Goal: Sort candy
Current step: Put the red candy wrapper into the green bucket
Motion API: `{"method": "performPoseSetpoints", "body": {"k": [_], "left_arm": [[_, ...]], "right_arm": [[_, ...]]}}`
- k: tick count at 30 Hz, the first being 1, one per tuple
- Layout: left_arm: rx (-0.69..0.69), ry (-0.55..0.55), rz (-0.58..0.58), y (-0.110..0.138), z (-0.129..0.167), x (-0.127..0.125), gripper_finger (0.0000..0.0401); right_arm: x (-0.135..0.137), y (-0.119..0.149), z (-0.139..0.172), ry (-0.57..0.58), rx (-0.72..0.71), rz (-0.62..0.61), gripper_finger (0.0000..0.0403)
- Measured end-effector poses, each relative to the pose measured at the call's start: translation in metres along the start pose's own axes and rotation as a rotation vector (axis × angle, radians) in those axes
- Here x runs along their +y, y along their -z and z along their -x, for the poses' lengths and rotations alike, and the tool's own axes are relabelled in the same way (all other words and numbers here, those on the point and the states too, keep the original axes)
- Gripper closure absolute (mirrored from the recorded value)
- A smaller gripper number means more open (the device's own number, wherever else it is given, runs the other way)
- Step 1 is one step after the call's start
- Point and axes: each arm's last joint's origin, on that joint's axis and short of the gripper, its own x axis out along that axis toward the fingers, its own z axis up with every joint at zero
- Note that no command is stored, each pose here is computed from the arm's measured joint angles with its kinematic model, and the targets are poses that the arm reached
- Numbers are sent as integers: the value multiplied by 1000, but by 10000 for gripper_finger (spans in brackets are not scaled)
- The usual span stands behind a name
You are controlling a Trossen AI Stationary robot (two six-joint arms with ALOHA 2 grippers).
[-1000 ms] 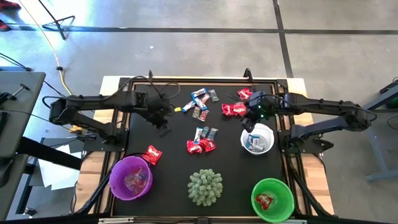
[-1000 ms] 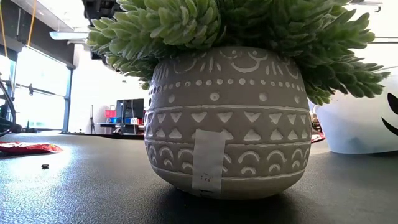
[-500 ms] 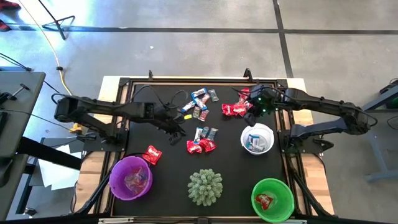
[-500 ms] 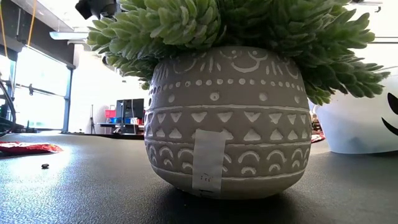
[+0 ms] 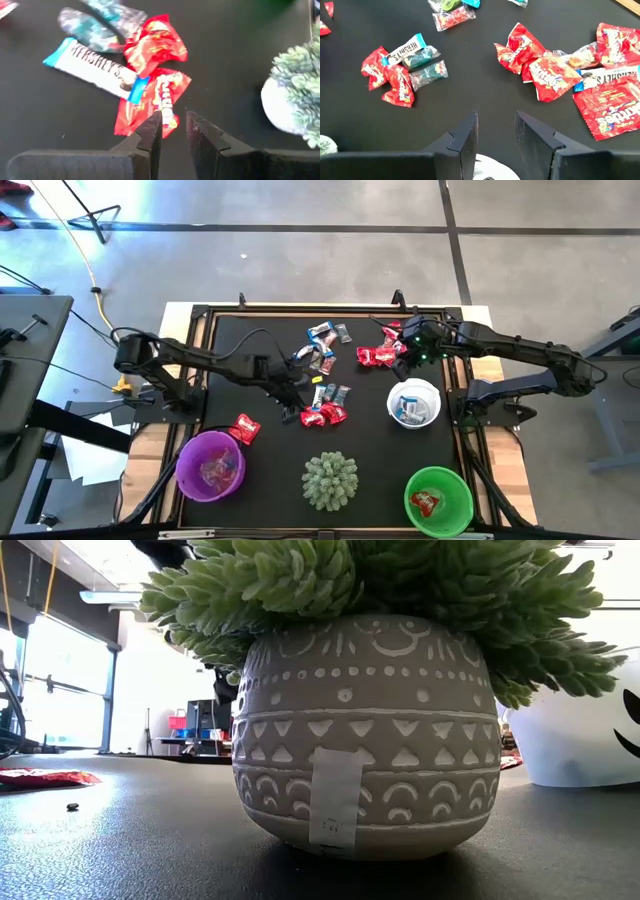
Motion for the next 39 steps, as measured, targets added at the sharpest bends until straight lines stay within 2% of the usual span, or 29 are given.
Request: {"method": "performPoseSetpoints", "body": {"k": [7, 13, 22, 30, 39], "left_arm": [[25, -13, -176, 6, -14, -9, 327], [3, -12, -202, 6, -26, -13, 327], [-11, -81, -272, 8, -43, -8, 327], [26, -94, -174, 14, -59, -2, 327], [30, -112, -171, 16, -67, 0, 327]], "right_arm": [[0, 0, -1, 4, 8, -3, 277], [-1, 2, -1, 5, 24, -3, 277], [-1, 4, -1, 13, 44, -4, 277], [-1, 4, -1, 7, 51, -1, 277], [-1, 4, -1, 5, 53, 6, 277]]}}
